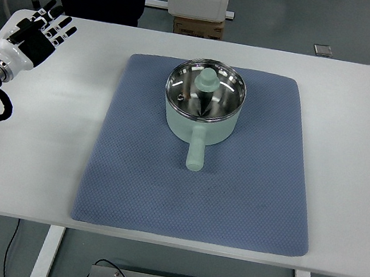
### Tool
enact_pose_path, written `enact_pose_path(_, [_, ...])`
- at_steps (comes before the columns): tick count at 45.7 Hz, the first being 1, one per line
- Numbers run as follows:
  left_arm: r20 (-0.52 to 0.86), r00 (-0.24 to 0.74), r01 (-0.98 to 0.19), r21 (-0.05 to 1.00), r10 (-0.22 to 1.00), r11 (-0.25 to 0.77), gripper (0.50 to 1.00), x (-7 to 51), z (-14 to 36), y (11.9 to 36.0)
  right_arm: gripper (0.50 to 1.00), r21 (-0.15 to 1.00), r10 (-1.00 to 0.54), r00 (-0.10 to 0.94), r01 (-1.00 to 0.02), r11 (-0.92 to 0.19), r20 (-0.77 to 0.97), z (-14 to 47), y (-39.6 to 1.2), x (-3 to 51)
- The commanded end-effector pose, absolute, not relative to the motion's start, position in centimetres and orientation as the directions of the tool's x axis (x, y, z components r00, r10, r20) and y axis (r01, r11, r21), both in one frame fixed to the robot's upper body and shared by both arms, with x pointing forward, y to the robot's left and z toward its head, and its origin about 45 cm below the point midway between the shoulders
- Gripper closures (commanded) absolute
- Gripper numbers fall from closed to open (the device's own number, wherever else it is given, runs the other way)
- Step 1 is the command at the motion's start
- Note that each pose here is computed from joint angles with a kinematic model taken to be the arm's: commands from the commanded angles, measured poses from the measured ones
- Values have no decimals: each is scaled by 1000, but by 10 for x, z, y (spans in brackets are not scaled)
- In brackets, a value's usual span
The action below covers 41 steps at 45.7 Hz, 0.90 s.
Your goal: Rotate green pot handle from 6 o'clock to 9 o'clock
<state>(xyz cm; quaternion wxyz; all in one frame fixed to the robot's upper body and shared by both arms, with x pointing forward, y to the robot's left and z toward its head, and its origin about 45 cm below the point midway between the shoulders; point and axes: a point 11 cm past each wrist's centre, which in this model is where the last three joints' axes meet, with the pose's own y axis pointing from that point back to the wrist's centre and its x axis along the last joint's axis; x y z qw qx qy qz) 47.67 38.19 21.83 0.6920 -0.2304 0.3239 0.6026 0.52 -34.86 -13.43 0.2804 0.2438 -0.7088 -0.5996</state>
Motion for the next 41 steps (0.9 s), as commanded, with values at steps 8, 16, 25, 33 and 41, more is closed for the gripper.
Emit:
enact_pose_path(8, [-705,33,-987,90,708,136,500,475,222,397,500,987,-682,-724,-9,162,105,-134,-349,5])
enact_pose_path(16, [-686,57,-988,67,725,142,500,480,237,400,500,987,-682,-724,-9,162,105,-134,-349,5])
enact_pose_path(25, [-609,219,-961,-1,762,275,500,496,281,366,500,987,-682,-724,-9,162,105,-134,-349,5])
enact_pose_path(33, [-508,417,-888,-51,754,457,500,500,317,306,500,987,-682,-724,-9,162,105,-134,-349,5])
enact_pose_path(41, [-372,599,-772,-31,709,635,500,491,338,240,500,987,-682,-724,-9,162,105,-134,-349,5])
